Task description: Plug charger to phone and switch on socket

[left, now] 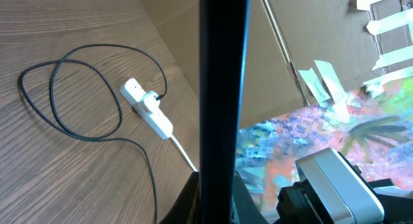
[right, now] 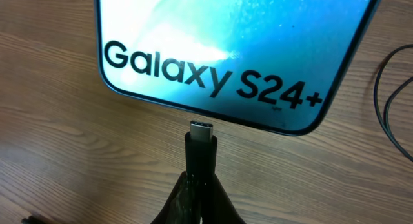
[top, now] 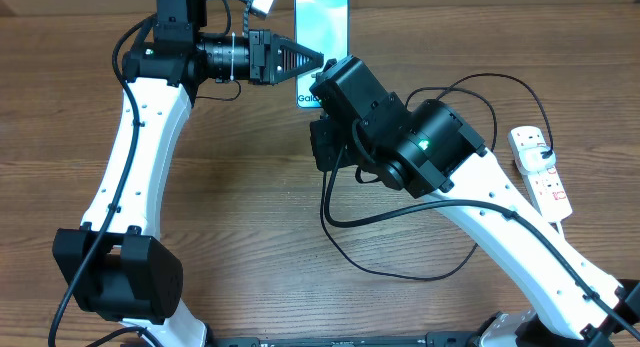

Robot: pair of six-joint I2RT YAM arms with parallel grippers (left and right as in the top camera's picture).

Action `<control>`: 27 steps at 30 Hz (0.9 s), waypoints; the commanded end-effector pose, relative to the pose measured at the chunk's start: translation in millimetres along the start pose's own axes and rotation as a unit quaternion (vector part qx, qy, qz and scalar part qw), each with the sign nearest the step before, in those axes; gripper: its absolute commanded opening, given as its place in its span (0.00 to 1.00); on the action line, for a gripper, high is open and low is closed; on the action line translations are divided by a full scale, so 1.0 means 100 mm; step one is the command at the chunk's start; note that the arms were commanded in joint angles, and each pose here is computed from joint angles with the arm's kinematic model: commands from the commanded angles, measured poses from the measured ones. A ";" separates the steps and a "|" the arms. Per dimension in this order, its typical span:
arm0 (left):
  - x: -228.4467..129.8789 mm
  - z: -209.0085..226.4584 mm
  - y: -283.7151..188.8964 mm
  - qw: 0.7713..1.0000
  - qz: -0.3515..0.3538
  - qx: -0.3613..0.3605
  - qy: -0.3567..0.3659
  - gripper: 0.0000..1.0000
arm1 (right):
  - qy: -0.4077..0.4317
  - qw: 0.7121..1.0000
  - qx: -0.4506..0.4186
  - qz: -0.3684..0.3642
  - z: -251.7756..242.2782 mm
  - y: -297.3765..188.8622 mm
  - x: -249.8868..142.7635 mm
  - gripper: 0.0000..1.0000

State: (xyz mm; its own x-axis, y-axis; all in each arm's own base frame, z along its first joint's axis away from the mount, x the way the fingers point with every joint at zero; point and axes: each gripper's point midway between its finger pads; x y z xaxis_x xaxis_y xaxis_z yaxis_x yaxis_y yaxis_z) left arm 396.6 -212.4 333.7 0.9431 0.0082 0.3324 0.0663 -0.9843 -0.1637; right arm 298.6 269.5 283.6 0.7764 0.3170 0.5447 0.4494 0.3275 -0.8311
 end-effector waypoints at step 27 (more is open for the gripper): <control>-0.05 -0.31 -0.04 0.998 0.016 -0.043 0.043 0.04 | 0.003 1.000 0.007 -0.031 0.00 -0.14 0.14 0.04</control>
State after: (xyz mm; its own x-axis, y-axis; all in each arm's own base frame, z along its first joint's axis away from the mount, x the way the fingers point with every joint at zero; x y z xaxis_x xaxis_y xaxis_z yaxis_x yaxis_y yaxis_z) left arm 392.5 -213.2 337.7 0.9422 -0.0078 0.3350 0.0419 -0.9891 -0.1410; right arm 300.4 271.6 285.4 0.7704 0.3142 0.5547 0.4557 0.3370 -0.8239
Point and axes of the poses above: each gripper's point midway between its finger pads, its own y axis out along the fingers, its own z axis along the line the jaws close on, x = y × z, and after that the axes turned 10 degrees about -y, right-handed
